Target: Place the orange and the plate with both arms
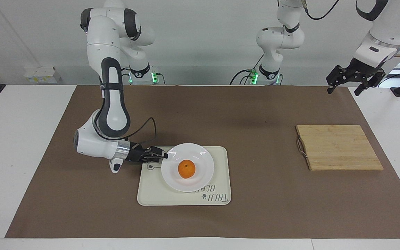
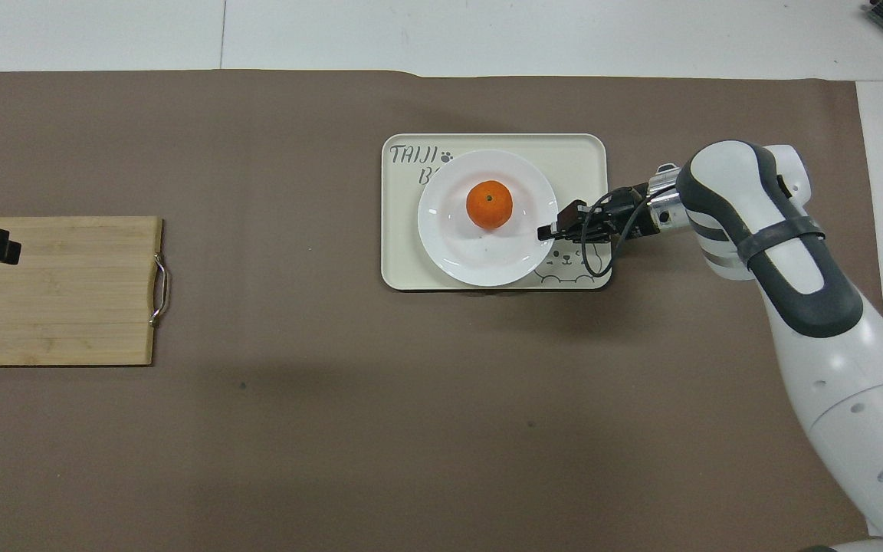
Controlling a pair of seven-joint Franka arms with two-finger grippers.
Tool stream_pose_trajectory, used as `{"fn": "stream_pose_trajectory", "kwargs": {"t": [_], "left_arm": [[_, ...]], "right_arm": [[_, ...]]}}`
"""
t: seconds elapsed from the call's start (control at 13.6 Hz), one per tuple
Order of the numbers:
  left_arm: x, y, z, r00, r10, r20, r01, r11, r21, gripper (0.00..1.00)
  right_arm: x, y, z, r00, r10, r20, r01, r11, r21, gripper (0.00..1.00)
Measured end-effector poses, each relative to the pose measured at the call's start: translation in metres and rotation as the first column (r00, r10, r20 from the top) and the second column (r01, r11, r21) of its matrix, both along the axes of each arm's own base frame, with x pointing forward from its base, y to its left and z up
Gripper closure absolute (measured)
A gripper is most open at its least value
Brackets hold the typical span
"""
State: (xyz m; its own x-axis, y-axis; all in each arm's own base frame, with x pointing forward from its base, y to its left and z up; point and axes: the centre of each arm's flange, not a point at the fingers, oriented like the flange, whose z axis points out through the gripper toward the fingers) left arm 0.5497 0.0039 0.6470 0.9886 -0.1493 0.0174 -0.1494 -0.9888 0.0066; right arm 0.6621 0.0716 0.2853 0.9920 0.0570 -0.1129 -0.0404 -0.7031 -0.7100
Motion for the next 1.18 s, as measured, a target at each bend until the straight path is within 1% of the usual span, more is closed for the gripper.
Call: {"fn": "stream_pose_trajectory", "kwargs": {"t": [0.15,0.3,0.37,0.44,0.59,0.74,0.89,0.96,1.03,1.18], "left_arm": [[0.000,0.000,0.000,1.000,0.000,0.000,0.000,1.000,0.000,0.00],[0.000,0.000,0.000,1.000,0.000,0.000,0.000,1.000,0.000,0.00],[0.000,0.000,0.000,1.000,0.000,0.000,0.000,1.000,0.000,0.00],[0.000,0.000,0.000,1.000,0.000,0.000,0.000,1.000,0.000,0.00],[0.000,0.000,0.000,1.000,0.000,0.000,0.000,1.000,0.000,0.00],[0.000,0.000,0.000,1.000,0.000,0.000,0.000,1.000,0.000,0.00],[0.000,0.000,0.000,1.000,0.000,0.000,0.000,1.000,0.000,0.00],[0.000,0.000,0.000,1.000,0.000,0.000,0.000,1.000,0.000,0.00],[0.000,0.000,0.000,1.000,0.000,0.000,0.000,1.000,0.000,0.00],[0.000,0.000,0.000,1.000,0.000,0.000,0.000,1.000,0.000,0.00]], "right_arm": [[0.001,-0.011,0.031,0.998,0.025,0.050,-0.022,0.998,-0.054,0.01],[0.000,-0.026,0.054,0.995,0.043,0.086,-0.033,0.994,-0.108,0.00],[0.000,-0.031,0.065,0.993,0.066,0.099,-0.050,0.987,-0.154,0.00],[-0.001,-0.034,0.079,0.991,0.085,0.104,-0.059,0.972,-0.227,0.00],[-0.003,-0.031,0.115,0.989,0.093,0.112,-0.044,0.925,-0.377,0.00],[-0.010,-0.018,0.154,0.985,0.109,0.131,-0.029,0.866,-0.500,0.00],[-0.018,-0.010,0.183,0.981,0.117,0.154,-0.002,0.802,-0.597,0.00],[-0.021,-0.013,0.196,0.980,0.107,0.169,0.022,0.781,-0.624,0.00],[-0.023,-0.021,0.206,0.979,0.094,0.181,0.043,0.773,-0.633,0.00],[-0.028,-0.044,0.223,0.980,0.058,0.191,0.078,0.770,-0.633,0.00]]}}
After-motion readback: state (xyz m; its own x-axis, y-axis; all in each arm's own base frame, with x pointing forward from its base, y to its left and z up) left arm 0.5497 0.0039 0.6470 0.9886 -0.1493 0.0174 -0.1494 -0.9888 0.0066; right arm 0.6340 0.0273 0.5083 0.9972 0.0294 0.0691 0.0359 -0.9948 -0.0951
